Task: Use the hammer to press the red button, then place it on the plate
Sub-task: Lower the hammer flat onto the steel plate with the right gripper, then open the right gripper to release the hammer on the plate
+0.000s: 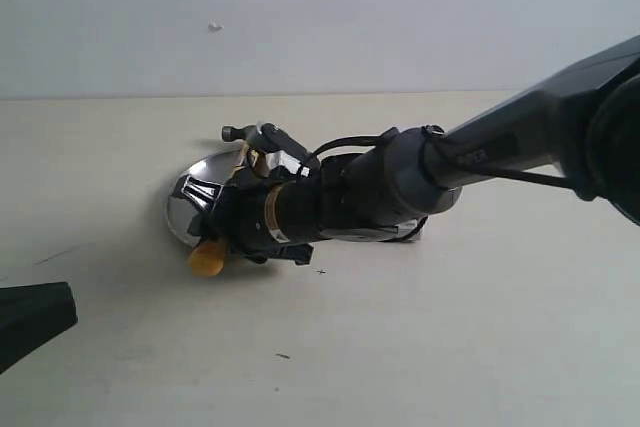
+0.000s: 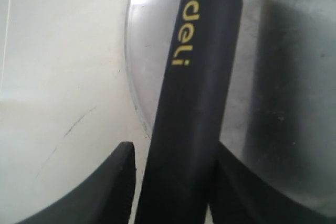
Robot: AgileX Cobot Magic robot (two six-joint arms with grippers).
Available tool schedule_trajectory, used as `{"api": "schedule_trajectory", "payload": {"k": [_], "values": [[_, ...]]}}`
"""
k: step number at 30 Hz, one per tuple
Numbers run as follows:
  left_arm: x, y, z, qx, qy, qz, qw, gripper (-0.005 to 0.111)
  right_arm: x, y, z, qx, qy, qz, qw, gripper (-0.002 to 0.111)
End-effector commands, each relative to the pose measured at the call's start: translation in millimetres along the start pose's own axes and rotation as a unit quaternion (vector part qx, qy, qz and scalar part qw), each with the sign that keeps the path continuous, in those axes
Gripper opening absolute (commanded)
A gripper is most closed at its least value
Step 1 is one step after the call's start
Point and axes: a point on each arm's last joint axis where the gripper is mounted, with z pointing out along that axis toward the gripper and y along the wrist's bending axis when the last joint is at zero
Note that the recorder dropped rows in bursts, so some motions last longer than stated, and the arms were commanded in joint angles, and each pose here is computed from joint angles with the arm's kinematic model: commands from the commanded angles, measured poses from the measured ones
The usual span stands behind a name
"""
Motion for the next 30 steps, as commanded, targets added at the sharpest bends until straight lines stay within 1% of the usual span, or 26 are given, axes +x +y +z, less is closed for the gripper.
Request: {"api": "schedule_trajectory", "payload": {"k": [1, 7, 14, 19, 24, 27, 30], "values": [[-2.1, -0.5, 0.1, 0.003, -0.005, 0.005, 1.0, 0.0, -5.6, 11.1, -8.7, -0.01, -0.002, -0.015, 1.0, 0.043], [-2.1, -0.5, 0.1, 0.003, -0.005, 0.005, 1.0, 0.0, -4.4, 6.6, -9.5, 0.019, 0.007, -0.021, 1.0, 0.043], [-2.1, -0.5, 0.1, 0.003, -0.005, 0.005, 1.0, 0.0, -5.3, 9.3, -12.2, 0.018, 0.008, -0.027, 0.999, 0.043], [-2.1, -0.5, 0.1, 0.003, -0.005, 0.005, 1.0, 0.0, -9.0, 13.0, -21.7, 0.027, -0.007, -0.031, 0.999, 0.043], [-2.1, -0.5, 0.1, 0.003, -0.005, 0.005, 1.0, 0.0, -11.9, 12.4, -34.9, 0.052, -0.027, -0.04, 0.998, 0.042], [-2.1, -0.5, 0.1, 0.003, -0.005, 0.005, 1.0, 0.0, -12.4, 13.0, -43.6, 0.062, -0.031, -0.078, 0.995, 0.042], [-2.1, -0.5, 0.1, 0.003, -0.005, 0.005, 1.0, 0.0, -9.9, 10.6, -59.1, 0.088, -0.04, -0.123, 0.988, 0.041]]}}
